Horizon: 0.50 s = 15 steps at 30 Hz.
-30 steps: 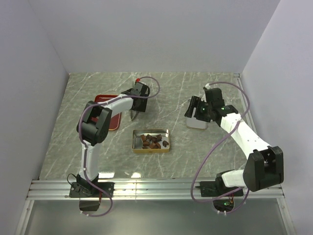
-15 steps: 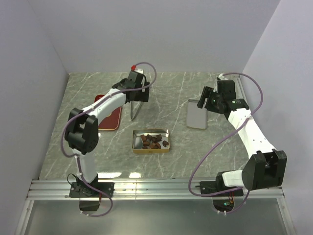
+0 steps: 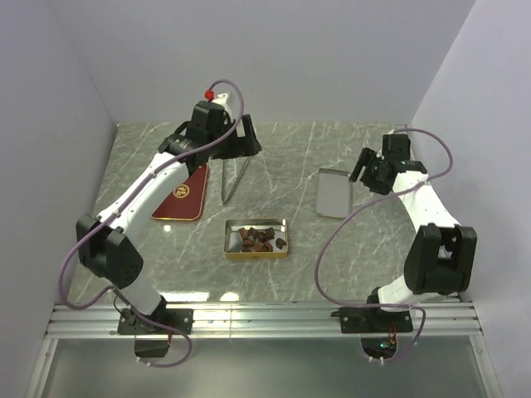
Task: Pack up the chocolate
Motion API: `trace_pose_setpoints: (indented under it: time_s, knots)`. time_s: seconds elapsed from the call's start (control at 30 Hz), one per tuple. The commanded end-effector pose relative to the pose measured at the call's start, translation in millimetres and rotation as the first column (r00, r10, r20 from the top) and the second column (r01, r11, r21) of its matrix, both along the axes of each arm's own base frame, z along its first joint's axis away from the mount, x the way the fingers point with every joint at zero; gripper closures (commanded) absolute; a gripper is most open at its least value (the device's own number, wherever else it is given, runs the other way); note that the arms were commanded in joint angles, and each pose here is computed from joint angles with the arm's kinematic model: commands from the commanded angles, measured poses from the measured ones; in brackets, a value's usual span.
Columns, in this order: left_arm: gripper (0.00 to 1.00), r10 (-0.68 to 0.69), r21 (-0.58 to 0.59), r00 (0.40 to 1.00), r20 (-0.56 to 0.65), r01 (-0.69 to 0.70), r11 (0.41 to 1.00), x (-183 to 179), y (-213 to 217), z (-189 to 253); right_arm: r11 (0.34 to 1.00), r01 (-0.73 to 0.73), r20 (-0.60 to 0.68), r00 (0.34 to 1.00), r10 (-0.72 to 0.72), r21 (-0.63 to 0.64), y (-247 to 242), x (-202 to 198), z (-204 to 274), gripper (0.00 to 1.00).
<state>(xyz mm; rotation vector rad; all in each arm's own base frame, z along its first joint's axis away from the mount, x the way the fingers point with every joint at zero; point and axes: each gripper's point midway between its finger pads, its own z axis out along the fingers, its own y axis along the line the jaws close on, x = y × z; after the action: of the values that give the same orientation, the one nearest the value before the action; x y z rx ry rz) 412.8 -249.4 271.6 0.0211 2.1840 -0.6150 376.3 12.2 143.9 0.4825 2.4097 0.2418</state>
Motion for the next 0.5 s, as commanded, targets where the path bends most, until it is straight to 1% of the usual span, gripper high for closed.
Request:
trace_pose_setpoints:
  time_s: [0.0,0.23,0.37,0.47]
  knots:
    - [0.01,-0.025,-0.104,1.000,-0.005,0.024,0.994,-27,-2,20,0.999,0.005,-0.010,1.000,-0.004,0.043,5,12,-11,0.20]
    - [0.01,0.034,-0.069,0.999,-0.042,-0.037,0.997,-53,22,0,0.998,0.030,-0.081,0.996,-0.026,0.047,2,15,-47,0.22]
    - [0.01,0.032,-0.089,0.997,-0.064,-0.038,0.995,-62,23,-9,0.998,0.044,-0.121,0.992,-0.039,0.035,2,10,-69,0.25]
    - [0.01,0.030,-0.104,0.998,-0.057,-0.036,0.994,-64,22,-8,0.999,0.043,-0.158,0.986,-0.043,-0.003,2,7,-89,0.29]
